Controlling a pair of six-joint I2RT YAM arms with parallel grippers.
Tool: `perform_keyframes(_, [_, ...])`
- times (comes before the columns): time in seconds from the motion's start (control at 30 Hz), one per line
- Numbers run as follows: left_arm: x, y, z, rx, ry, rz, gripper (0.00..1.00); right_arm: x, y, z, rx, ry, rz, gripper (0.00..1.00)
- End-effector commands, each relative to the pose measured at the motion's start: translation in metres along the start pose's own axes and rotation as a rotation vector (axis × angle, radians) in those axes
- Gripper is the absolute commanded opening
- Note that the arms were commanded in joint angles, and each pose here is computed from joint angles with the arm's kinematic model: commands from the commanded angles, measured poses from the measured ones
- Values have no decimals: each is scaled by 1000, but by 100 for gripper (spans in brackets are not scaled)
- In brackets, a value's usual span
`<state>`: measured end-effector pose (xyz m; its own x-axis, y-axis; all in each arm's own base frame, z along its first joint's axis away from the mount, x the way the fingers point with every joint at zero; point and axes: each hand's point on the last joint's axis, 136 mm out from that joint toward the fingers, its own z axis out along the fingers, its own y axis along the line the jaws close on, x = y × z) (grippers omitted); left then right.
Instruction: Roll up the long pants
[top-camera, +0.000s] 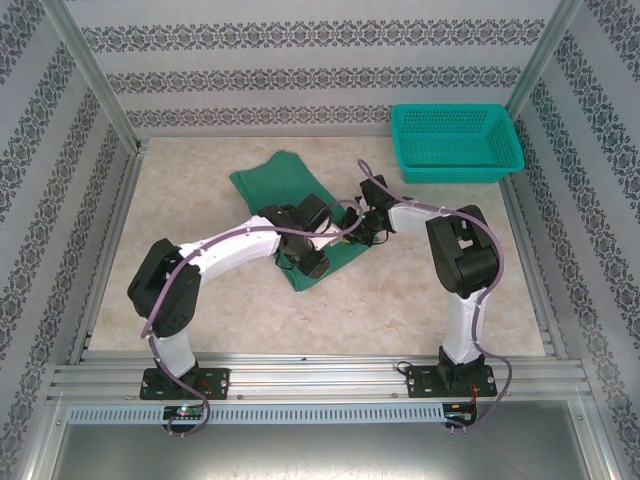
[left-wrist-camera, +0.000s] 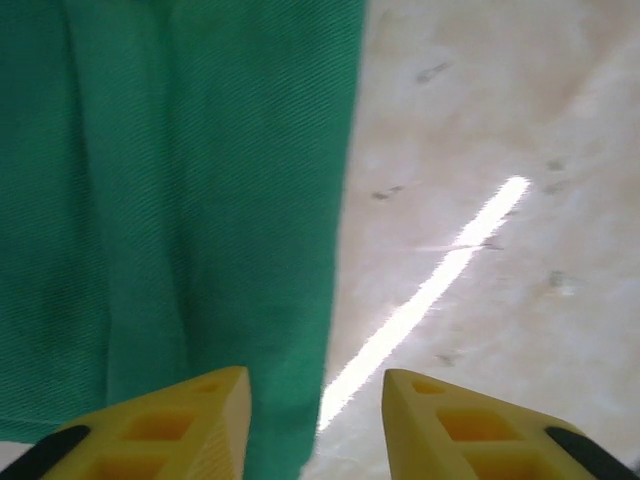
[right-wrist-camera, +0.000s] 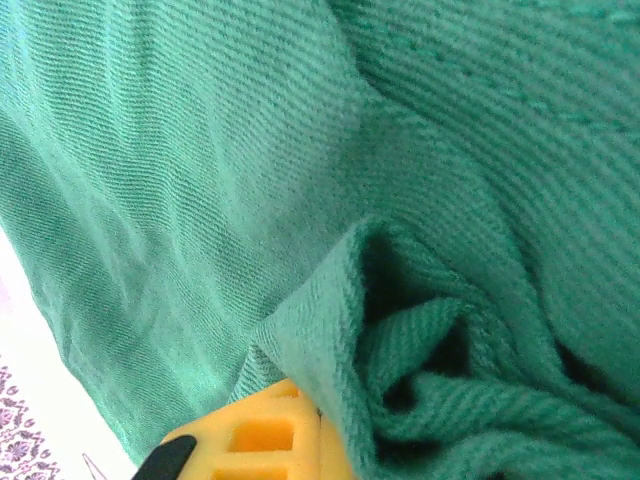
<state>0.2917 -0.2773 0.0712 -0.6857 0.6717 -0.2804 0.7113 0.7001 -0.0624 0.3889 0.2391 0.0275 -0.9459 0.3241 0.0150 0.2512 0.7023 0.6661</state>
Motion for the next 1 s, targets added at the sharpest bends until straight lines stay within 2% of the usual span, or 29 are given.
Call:
perform_keyframes(0.0, [13,21,29,-115,92,33,43,9,-28,-3,72,7,60,0])
perform_keyframes(0.2, [25,25,54,-126,175,-4,42,9,-26,-2,66,12,59,0])
perform_keyframes(0.4, [26,19,41,-120,146,16,45,13,-30,3,73,30,68,0])
perform_keyframes(0.53, [27,-9,25,-66,109,123,52,16,-29,6,68,43,66,0])
perform_keyframes(0.6, [27,-24,22,-44,67,191,57,16,-26,7,65,47,51,5])
perform_keyframes(0.7, [22,-23,23,-70,45,200,58,18,-24,9,72,55,41,15])
perform_keyframes(0.77, [24,-18,31,-92,72,205,58,19,-22,11,73,60,41,16])
perform_keyframes(0.83, [29,-13,44,-117,118,217,73,21,-21,14,73,68,37,22])
perform_keyframes(0.97, [41,3,68,-189,209,222,72,22,-20,13,75,70,31,23])
